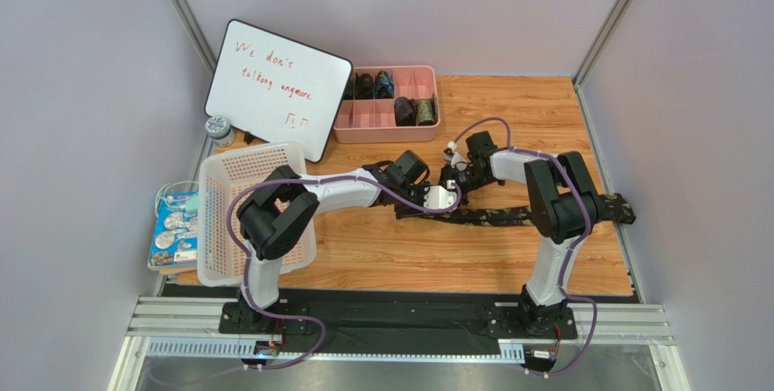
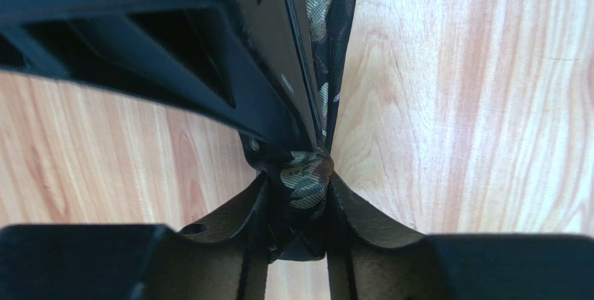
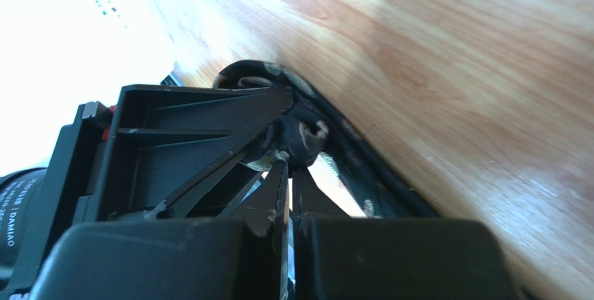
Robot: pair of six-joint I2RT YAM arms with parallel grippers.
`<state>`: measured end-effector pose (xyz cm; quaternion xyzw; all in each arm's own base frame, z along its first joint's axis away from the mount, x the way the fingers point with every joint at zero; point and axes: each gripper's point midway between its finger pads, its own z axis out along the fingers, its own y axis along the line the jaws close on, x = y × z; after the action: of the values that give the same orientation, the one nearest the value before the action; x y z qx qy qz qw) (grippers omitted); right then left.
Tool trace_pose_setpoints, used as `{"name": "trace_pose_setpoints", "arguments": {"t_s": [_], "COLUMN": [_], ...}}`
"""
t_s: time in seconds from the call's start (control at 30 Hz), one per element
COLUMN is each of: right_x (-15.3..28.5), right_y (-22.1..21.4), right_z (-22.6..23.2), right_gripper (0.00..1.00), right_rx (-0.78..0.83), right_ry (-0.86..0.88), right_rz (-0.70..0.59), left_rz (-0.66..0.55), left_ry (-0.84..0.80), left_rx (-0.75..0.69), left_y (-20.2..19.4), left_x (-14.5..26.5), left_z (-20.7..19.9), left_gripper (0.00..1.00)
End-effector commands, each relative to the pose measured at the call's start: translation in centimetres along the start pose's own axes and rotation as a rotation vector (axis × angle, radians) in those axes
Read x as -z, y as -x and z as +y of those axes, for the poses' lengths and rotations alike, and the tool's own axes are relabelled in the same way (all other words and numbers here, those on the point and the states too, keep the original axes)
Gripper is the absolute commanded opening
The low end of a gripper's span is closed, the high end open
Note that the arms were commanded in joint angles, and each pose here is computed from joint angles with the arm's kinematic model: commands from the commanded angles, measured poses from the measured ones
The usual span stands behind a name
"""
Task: Roll the ties
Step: Roll the tie at the center of the board.
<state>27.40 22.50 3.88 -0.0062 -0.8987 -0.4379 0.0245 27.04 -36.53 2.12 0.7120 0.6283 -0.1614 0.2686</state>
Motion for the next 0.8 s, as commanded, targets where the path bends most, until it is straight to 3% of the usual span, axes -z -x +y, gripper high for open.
{"name": "trace_pose_setpoints", "arguments": {"t_s": [0.0,0.2,0.43,0.57,0.77], "right_x": [0.6,0.9,0.7,1.0,0.8], "right_y": [1.3,1.7,1.4,1.1,0.6], "right_z": [0.1,-1.4,-0.5,0.9,1.4], "right_gripper": [0.00,0.00,0.00,0.00,0.00], "right_rx": [0.046,0.039,0.019,0.031,0.030], "right_ry": [-0.045,-0.117,-0.085,-0.058,-0.048], "right_rz": [-0.056,-0.095,-0.090,-0.091,-0.076], "left_rz": [0.001,-0.002,-0.047,-0.112,-0.126], "left_ry": [-0.059,-0.048,-0.003,0.030,0.058], "left_rx": [0.122,0.228,0.323,0.311,0.208], "left_y": [-0.4,-0.6,-0.3,1.0,2.3], "left_x": [1.5,3.0,4.4,5.3,4.6], "left_z": [-1.6,-1.6,-0.6,0.0,1.1], "left_gripper": [0.38,0.49,0.63,0.80,0.86]}}
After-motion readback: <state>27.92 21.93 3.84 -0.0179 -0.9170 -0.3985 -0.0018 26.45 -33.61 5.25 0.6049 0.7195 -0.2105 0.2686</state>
